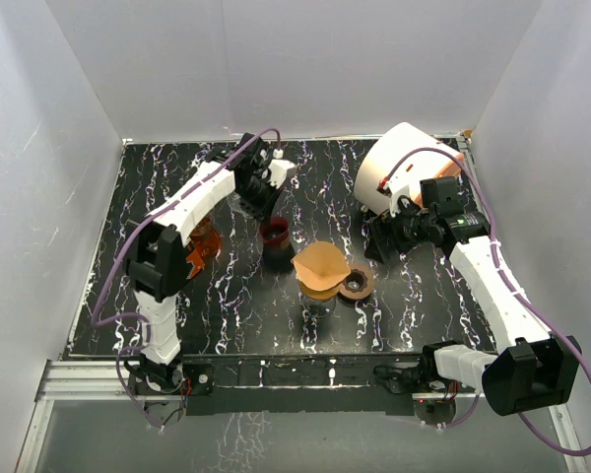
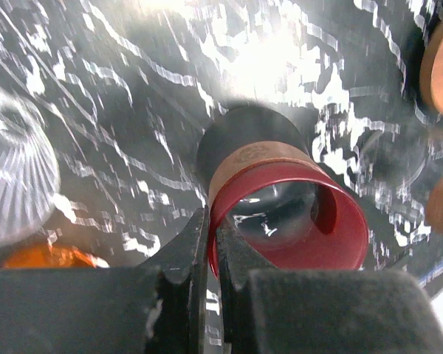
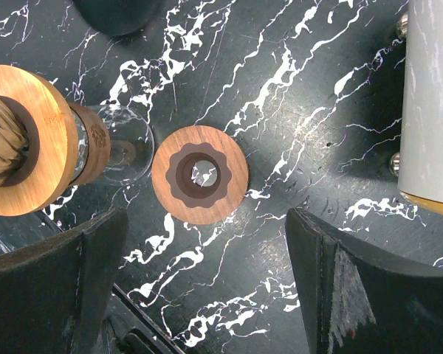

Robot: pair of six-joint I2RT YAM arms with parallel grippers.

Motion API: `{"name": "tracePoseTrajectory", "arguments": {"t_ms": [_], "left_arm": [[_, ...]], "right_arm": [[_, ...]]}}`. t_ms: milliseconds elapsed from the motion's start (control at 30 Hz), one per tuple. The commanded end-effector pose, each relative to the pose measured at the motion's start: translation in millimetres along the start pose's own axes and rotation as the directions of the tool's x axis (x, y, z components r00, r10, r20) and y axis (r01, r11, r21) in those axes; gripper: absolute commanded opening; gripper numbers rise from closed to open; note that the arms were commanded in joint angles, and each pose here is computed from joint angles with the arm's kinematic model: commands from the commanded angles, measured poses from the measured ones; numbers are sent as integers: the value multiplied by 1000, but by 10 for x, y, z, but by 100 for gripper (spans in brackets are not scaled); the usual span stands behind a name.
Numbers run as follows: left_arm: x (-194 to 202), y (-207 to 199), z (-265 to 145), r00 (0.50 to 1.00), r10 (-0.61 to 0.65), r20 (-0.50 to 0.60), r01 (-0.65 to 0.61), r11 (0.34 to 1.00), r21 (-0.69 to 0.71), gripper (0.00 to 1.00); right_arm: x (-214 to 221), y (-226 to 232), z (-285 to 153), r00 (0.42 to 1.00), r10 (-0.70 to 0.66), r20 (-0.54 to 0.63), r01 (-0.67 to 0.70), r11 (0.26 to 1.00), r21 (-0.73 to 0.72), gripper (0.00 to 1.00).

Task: Place the coffee filter in the dripper
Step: Move the coffee server to the center of the board.

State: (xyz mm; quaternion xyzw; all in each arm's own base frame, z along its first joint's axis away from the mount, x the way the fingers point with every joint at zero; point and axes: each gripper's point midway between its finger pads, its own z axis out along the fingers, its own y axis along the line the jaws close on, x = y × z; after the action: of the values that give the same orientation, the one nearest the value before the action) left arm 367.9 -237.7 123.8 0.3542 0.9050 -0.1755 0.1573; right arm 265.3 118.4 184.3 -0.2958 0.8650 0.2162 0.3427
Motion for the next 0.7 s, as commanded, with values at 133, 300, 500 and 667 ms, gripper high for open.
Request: {"name": "tracePoseTrajectory", "arguments": {"t_ms": [133,300,500,667], "left_arm": [[601,-219,-652,996,90,-18,-91,995,-50,0],[733,-239,-704,993,114,6,-113,990,-80,0],[798,-173,-656,987,157,23,-151,975,-161,0],[828,-224,-615,979,198,44,-186,964,-188,2]], "right_arm": [[-140,-48,-45,997,-44,65,43,999,29,86],[-127,-52,-39,997,-45,63,43,999,31,86],[-117,-59,-42,997,-46,60,44,998,36,86],[-106,-73,-30,998,-39,55,37,999,36,86]]}}
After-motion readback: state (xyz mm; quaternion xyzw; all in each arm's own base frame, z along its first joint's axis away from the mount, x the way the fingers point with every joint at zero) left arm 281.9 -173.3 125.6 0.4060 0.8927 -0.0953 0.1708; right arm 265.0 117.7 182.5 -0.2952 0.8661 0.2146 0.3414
